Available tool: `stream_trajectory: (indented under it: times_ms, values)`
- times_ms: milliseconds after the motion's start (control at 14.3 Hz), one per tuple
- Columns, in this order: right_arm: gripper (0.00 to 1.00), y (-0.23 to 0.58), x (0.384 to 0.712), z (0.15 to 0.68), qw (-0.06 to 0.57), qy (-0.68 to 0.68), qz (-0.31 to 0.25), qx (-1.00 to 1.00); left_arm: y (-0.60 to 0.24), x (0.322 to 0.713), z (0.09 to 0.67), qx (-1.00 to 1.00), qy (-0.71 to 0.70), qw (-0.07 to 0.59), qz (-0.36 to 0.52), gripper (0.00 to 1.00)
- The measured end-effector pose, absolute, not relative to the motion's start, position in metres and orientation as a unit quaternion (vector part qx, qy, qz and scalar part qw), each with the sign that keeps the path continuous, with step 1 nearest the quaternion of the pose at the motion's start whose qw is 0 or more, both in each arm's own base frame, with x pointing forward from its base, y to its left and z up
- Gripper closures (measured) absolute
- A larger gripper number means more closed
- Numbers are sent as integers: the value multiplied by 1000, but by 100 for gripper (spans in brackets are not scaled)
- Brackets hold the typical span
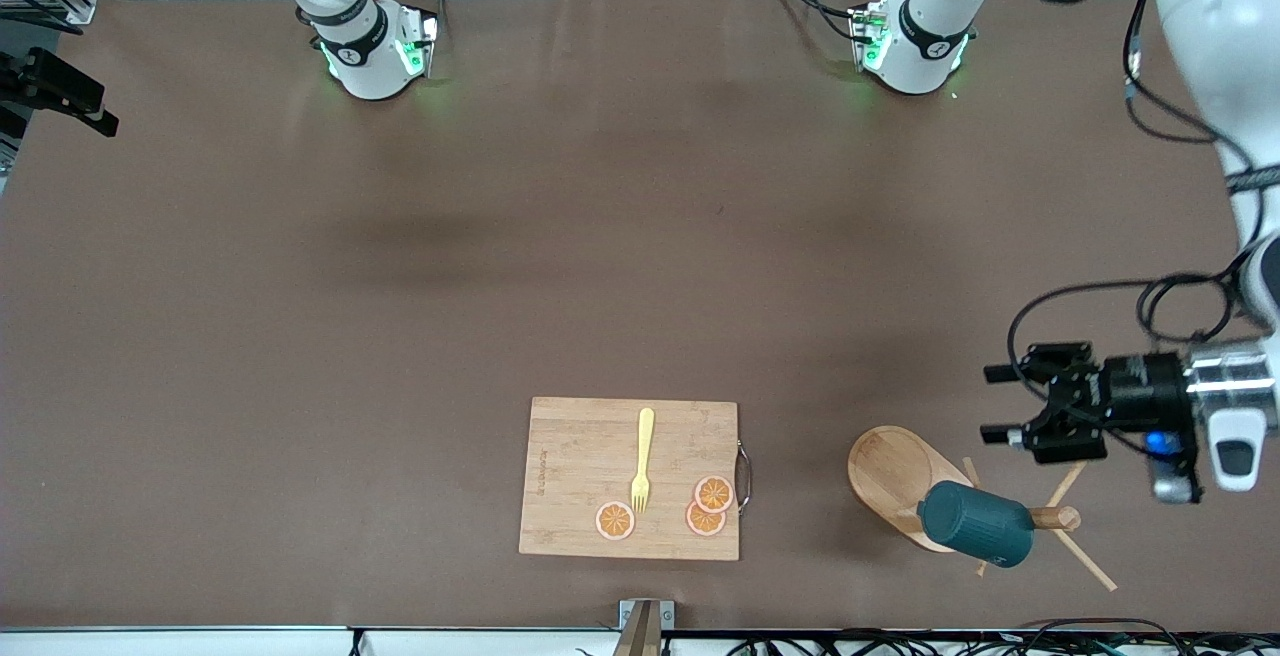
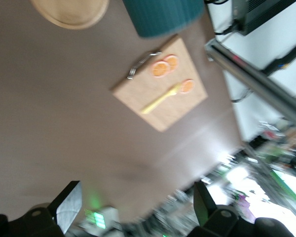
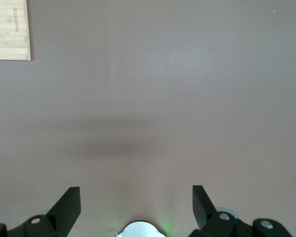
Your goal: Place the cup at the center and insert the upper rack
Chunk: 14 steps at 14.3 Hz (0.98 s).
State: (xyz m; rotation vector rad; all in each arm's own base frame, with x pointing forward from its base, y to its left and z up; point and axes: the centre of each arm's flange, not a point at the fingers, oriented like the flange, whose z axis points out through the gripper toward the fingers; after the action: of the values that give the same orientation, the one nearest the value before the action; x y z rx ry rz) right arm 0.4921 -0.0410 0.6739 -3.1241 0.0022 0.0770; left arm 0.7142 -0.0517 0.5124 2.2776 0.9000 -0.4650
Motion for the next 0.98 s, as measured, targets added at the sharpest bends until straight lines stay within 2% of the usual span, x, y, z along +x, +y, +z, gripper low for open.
stream_trajectory:
  times_ms: [209, 489, 698, 978]
  values:
    - [0, -41, 492, 674, 8, 1, 25, -1000, -82, 657, 598, 944, 254, 179, -113, 0]
    - [0, -41, 492, 674, 8, 1, 25, -1000, -73, 616, 656, 992, 119, 30, -29, 0]
    - [0, -41, 492, 674, 8, 0, 24, -1000, -48, 605, 672, 999, 29, -5, -12, 0]
    - [0, -41, 493, 675, 5, -1, 21, -1000, -8, 577, 664, 1000, 24, -2, -7, 0]
